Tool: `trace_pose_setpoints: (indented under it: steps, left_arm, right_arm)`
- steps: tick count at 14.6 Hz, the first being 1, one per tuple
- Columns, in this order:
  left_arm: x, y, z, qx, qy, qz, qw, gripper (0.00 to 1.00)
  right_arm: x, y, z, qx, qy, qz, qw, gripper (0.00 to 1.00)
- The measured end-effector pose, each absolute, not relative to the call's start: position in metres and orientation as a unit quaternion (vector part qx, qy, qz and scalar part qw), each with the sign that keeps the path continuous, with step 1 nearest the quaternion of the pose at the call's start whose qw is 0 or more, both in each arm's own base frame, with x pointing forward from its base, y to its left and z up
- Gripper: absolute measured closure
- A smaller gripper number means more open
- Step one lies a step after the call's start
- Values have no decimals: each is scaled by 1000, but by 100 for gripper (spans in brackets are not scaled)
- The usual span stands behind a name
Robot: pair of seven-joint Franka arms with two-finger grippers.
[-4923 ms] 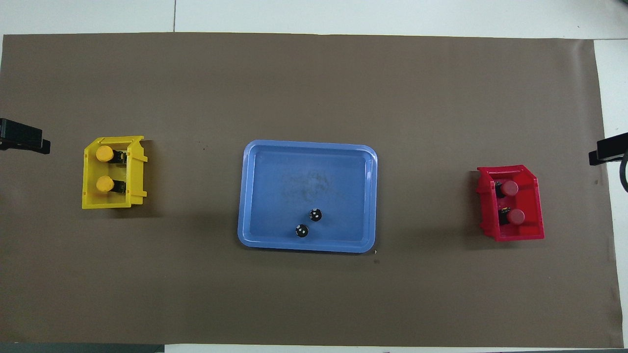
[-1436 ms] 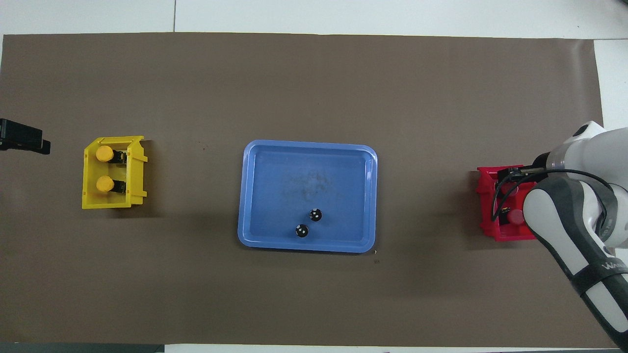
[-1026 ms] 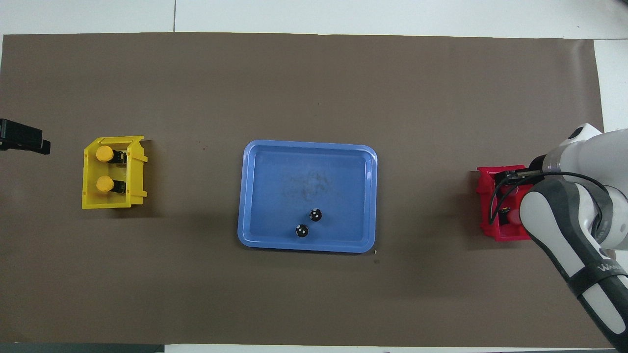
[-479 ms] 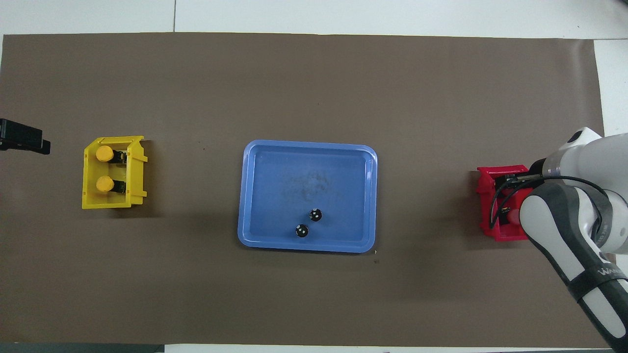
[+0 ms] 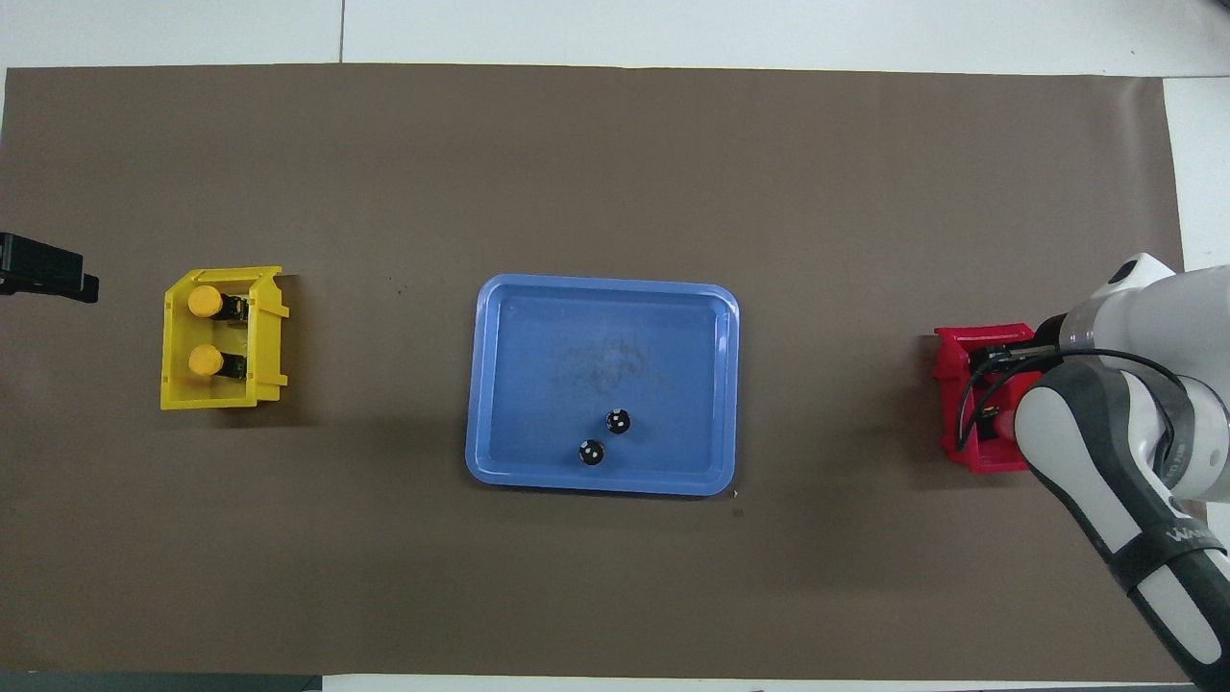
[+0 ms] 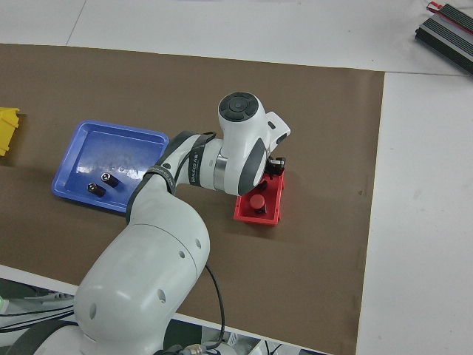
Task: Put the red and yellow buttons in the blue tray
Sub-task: 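Lower the right gripper onto a red button in the red holder and grasp it, then carry the red button into the tray while the left gripper reaches yellow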
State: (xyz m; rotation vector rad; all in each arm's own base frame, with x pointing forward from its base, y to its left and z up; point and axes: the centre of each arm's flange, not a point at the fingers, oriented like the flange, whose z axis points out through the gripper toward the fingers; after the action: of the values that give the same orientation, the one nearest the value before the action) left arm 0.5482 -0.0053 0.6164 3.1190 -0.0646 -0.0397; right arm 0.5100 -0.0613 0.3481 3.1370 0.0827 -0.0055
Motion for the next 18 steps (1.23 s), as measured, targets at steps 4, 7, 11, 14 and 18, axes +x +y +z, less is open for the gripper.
trace_pose_setpoints:
  steps: [4, 7, 11, 14, 18]
  left_arm:
    - [548, -12, 616, 1000, -26, -14, 11, 0]
    - [547, -10, 616, 999, -25, -17, 11, 0]
    - [545, -12, 614, 999, -26, -27, 11, 0]
    - [544, -8, 612, 999, -23, -30, 11, 0]
    - [542, 13, 608, 999, -4, -34, 12, 0]
  right_arm:
    - [510, -60, 351, 1000, 27, 2, 2, 59]
    - [521, -62, 376, 999, 31, -13, 2, 59]
    - [554, -60, 470, 998, 43, -54, -1, 59]
    - [582, -7, 519, 998, 38, -55, 3, 59]
    - [606, 136, 528, 1000, -24, -19, -6, 59]
